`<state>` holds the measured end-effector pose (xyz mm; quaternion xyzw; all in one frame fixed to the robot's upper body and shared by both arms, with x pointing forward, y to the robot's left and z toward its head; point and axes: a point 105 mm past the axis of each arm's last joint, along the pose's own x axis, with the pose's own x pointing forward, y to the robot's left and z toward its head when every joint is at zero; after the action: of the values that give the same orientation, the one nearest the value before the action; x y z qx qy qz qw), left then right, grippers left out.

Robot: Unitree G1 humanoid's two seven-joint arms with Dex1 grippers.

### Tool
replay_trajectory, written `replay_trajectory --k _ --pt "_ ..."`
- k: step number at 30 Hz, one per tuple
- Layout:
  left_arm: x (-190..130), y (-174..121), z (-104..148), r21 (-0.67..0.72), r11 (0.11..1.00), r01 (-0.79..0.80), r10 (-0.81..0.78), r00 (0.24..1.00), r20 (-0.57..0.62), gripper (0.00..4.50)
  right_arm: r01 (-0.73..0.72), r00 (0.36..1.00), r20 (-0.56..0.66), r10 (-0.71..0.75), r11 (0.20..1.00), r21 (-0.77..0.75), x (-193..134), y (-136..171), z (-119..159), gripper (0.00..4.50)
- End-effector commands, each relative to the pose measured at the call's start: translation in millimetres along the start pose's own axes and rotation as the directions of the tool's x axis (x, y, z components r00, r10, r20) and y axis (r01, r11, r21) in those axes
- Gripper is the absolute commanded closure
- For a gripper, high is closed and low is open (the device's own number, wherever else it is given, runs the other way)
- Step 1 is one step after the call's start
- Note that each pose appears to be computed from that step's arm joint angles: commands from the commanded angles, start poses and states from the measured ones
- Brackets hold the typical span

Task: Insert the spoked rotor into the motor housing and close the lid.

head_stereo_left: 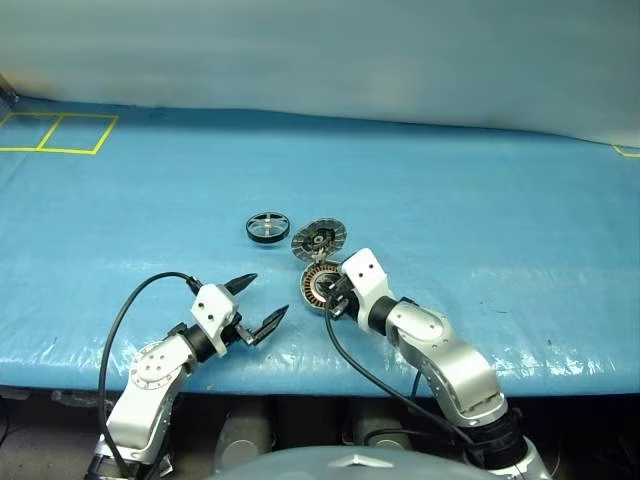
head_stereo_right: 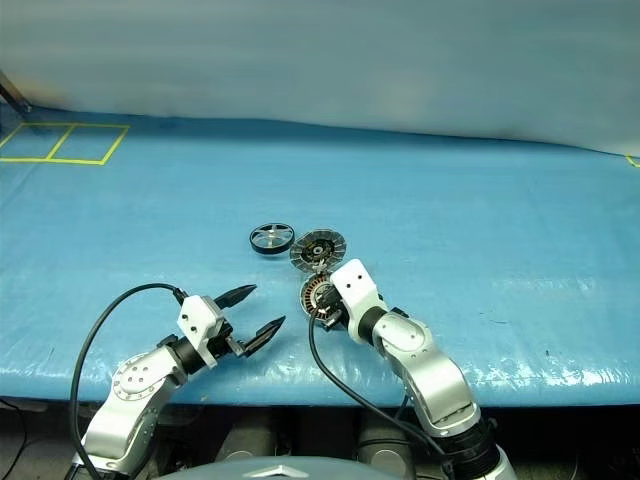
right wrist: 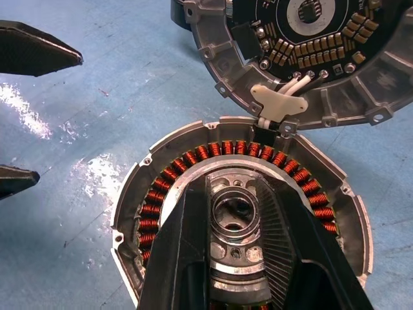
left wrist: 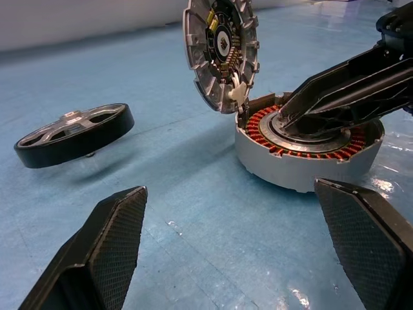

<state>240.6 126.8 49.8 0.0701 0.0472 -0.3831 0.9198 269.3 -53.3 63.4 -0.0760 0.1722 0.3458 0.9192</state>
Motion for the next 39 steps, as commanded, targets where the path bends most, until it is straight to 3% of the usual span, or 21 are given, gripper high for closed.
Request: replay_trajectory --k 1,27,35,39 --pt "0 -1 3 0.019 1.000 0.007 -0.007 1.000 0.018 0.00 0.007 0.999 0.031 -0.007 1.000 -0.005 -5 -2 8 3.84" --pt "-1 1 -2 0.025 1.000 -0.004 0.005 1.000 -0.001 0.00 -0.009 1.000 0.004 0.009 1.000 0.007 0 -1 -2 3.84" --pt "-1 2 -2 0.017 1.000 -0.010 0.010 1.000 0.007 0.00 -0.051 0.991 0.128 0.042 0.996 0.068 -14 4 34 3.84" --pt "0 1 -2 0.015 1.000 -0.003 0.003 1.000 0.007 0.00 -0.036 0.994 0.108 0.030 0.998 0.056 -11 1 30 3.84"
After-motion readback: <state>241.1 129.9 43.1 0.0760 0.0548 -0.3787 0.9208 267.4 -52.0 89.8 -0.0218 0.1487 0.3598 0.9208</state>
